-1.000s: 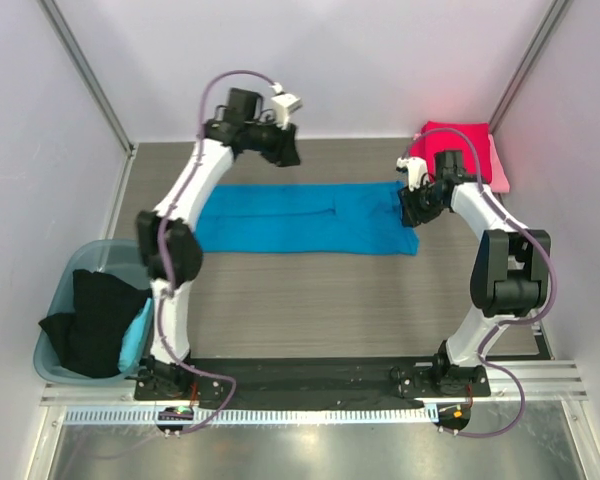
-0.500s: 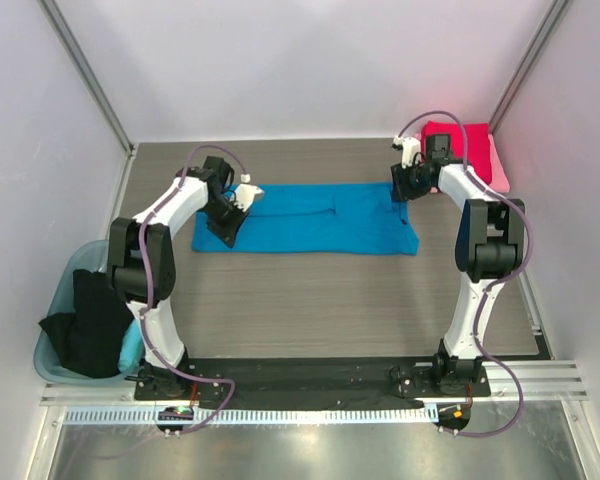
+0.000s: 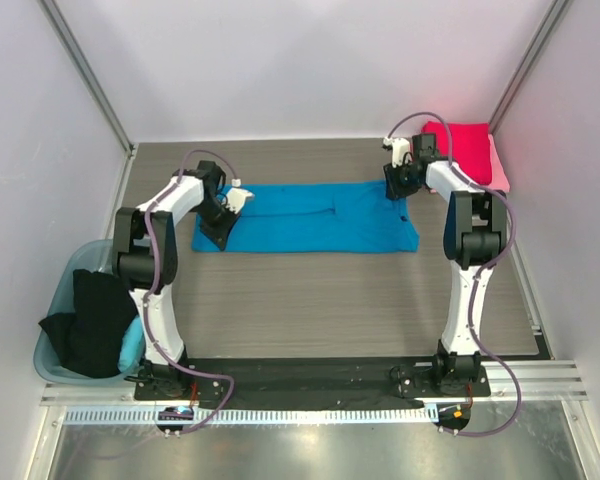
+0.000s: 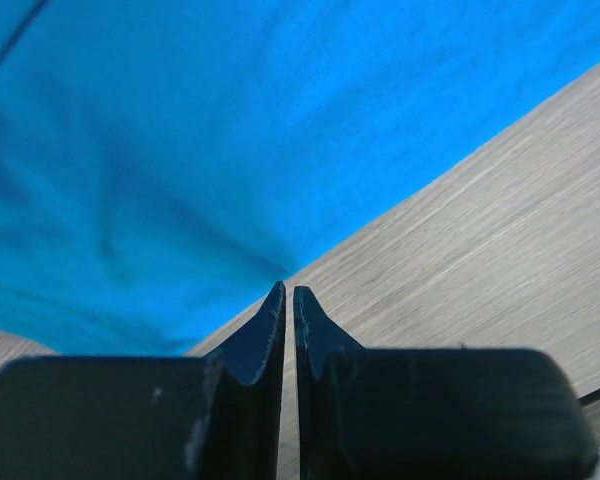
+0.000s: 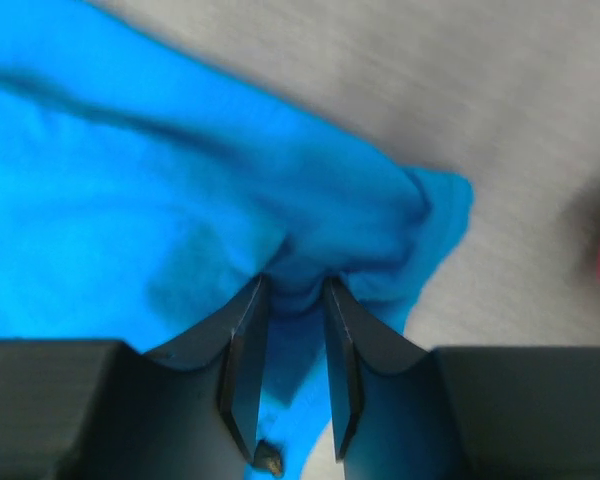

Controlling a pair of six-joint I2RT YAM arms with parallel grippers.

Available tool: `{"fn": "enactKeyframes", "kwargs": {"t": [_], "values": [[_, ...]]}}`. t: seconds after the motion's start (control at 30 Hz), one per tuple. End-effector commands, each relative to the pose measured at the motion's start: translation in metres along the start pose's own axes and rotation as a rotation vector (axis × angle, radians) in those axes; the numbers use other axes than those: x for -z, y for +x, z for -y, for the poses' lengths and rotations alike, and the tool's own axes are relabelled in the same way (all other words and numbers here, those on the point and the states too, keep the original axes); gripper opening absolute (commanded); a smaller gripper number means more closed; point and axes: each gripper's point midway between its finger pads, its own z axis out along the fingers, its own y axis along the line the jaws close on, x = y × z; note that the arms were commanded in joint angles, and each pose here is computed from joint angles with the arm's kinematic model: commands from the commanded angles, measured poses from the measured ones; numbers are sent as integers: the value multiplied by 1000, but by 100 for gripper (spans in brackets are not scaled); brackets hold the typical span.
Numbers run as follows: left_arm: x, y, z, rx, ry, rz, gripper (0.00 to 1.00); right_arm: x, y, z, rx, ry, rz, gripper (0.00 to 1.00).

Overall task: Fold and stack the t-shirts
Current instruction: Fold the tshirt

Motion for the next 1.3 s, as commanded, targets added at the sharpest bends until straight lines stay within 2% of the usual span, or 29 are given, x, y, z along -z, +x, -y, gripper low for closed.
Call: {"fn": "enactKeyframes", "kwargs": {"t": [0.0,0.27,0.47,0.63,0.77,0.97,1.27], "values": [[-3,-3,-5,-16,2,4,6,-12,-19,14,32,61,16,34],[-17,12,-4,15,4,-45,8,-38,-48,32,123,149,8,32],[-9,13,9,68,0,-31,9,-55,-72,44,192,219,33,32],[25,-5,25,-21,-63,41,24,-65,-94,43,241,248,73,32],[47,-14,24,-128,-129,35,36,-67,-94,36,261,242,68,32],[37,9,9,-220,-167,-90,35,-67,-90,28,255,228,58,32],[12,27,-9,-246,-198,-168,37,-63,-93,26,257,232,63,32]]}}
